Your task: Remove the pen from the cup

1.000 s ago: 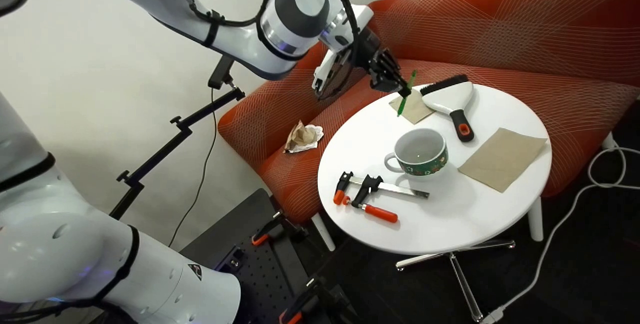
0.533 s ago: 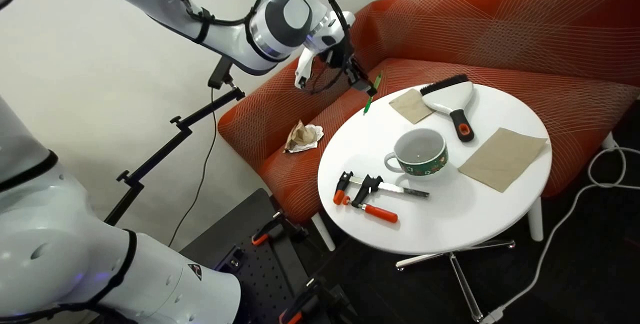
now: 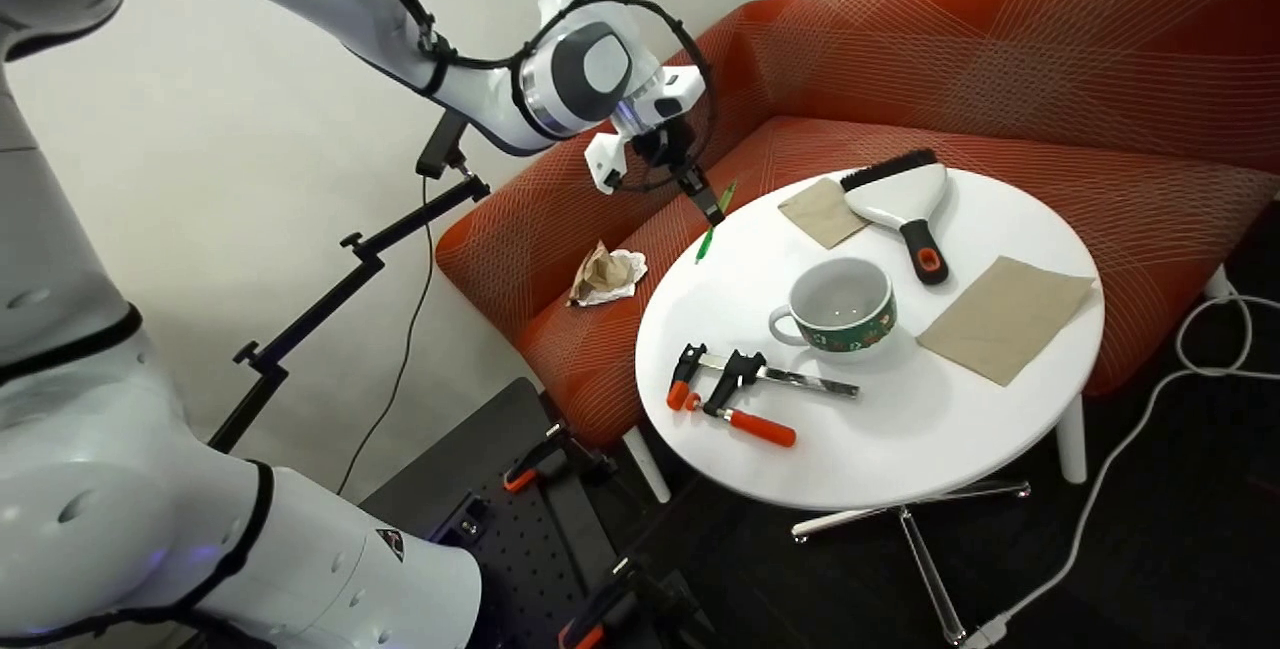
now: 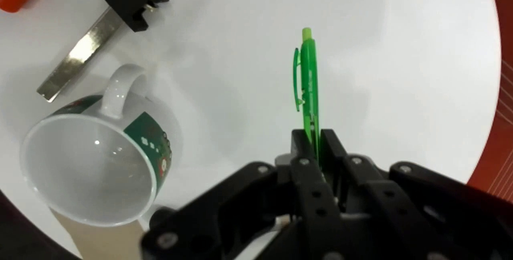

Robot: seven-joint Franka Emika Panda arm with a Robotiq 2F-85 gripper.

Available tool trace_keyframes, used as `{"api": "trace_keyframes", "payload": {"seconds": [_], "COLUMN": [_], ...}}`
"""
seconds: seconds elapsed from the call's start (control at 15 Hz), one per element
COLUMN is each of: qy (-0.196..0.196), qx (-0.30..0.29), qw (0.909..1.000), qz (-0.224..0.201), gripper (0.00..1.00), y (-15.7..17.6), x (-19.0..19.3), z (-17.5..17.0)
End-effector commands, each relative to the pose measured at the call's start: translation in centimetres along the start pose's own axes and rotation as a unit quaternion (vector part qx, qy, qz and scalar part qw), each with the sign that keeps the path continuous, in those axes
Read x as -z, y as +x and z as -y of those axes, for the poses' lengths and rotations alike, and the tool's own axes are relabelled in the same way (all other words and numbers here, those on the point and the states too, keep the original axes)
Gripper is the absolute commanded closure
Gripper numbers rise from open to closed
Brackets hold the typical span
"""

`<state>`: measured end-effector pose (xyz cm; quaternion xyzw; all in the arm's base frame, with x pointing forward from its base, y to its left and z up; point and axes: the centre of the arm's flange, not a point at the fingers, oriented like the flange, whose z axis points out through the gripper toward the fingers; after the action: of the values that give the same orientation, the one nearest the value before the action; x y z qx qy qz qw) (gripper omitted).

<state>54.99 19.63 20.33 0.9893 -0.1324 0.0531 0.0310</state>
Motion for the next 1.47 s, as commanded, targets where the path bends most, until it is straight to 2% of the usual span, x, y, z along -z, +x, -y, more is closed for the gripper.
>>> {"api": "trace_keyframes", "payload": {"seconds": [0.0,0.27,0.6,0.8,0.87,0.93,1.0,1.4], "qy": [-0.006,0.002,0.002,-0.001,-0.003,-0.003,-0.003,0.003], "qx": [0.042,0.075,0.1,0.113,0.113,0.114,0.113,0.103], "qw": [0.9989,0.9964,0.9905,0.9873,0.9873,0.987,0.987,0.9885], "qz": [0.02,0.04,0.095,0.111,0.112,0.113,0.114,0.11], "gripper": [0.97,0.97,0.97,0.97,0.64,0.62,0.56,0.11], "y": [2.2,3.2,3.7,3.7,3.8,3.9,4.1,4.8], "x": [-2.0,-4.4,-6.9,-7.7,-7.8,-7.8,-7.8,-7.4], "z": [2.9,5.0,6.8,7.4,7.4,7.4,7.4,7.3]}}
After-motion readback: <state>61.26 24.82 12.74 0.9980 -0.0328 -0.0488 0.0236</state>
